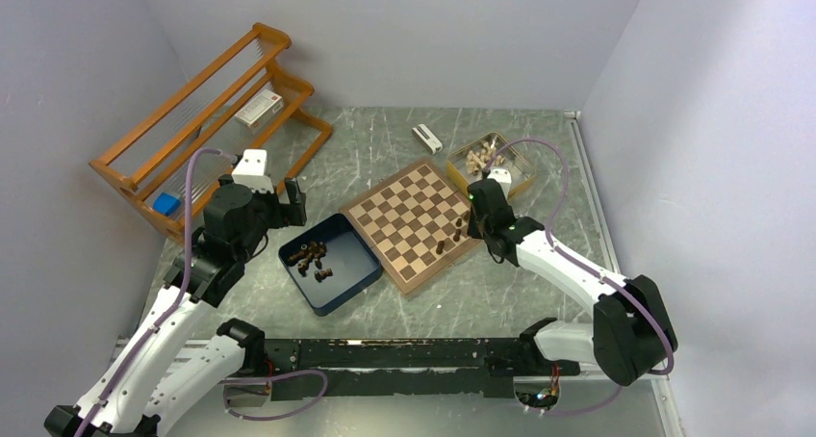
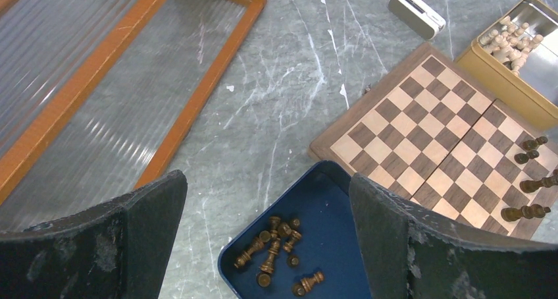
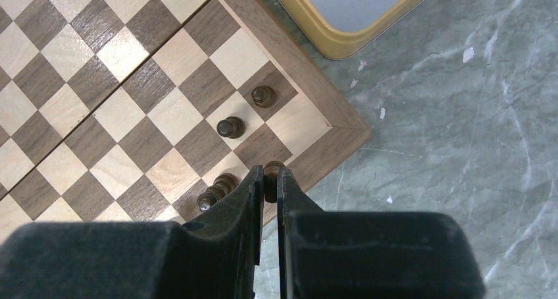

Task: Set up the chess pieces on the board
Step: Place the chess piece on the chessboard.

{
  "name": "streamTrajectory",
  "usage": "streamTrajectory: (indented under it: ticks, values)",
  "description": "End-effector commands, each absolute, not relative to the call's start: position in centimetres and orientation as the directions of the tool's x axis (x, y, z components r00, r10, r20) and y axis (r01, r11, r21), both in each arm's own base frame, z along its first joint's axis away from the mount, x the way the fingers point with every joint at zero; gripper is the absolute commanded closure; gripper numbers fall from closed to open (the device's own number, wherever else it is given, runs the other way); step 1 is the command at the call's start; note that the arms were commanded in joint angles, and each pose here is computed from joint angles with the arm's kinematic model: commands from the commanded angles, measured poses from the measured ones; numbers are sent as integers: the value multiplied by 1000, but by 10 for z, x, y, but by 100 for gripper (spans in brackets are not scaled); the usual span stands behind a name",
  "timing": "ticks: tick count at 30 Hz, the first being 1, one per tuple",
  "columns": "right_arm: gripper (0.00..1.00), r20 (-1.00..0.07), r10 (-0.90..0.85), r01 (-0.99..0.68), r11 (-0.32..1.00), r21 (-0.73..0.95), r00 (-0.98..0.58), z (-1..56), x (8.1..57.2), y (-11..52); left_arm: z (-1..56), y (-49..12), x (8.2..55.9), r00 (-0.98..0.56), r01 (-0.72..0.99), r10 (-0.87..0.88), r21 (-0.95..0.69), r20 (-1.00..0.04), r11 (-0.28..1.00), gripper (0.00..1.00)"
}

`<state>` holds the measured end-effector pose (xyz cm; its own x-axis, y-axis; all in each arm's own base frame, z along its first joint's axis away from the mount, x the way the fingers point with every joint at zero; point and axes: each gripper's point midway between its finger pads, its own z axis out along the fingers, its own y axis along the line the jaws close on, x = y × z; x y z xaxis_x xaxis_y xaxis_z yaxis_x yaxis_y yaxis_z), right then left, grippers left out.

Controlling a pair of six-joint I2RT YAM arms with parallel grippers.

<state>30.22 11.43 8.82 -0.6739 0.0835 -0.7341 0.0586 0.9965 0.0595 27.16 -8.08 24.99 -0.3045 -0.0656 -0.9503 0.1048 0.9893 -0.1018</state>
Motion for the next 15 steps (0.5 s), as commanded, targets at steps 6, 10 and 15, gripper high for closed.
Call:
streamTrajectory:
  ticks: [6,10,15]
  values:
    - [100,-758,126,69,992,106,-640,87,308,117,256,-86,275,-278,129,-70,-109,-958,986,2]
    - [100,-755,127,64,992,112,-643,84,308,119,256,-85,275,-278,126,-71,-110,-958,986,2]
    - [100,-754,122,64,992,105,-645,81,309,119,256,-85,275,-278,127,-72,-111,-958,986,2]
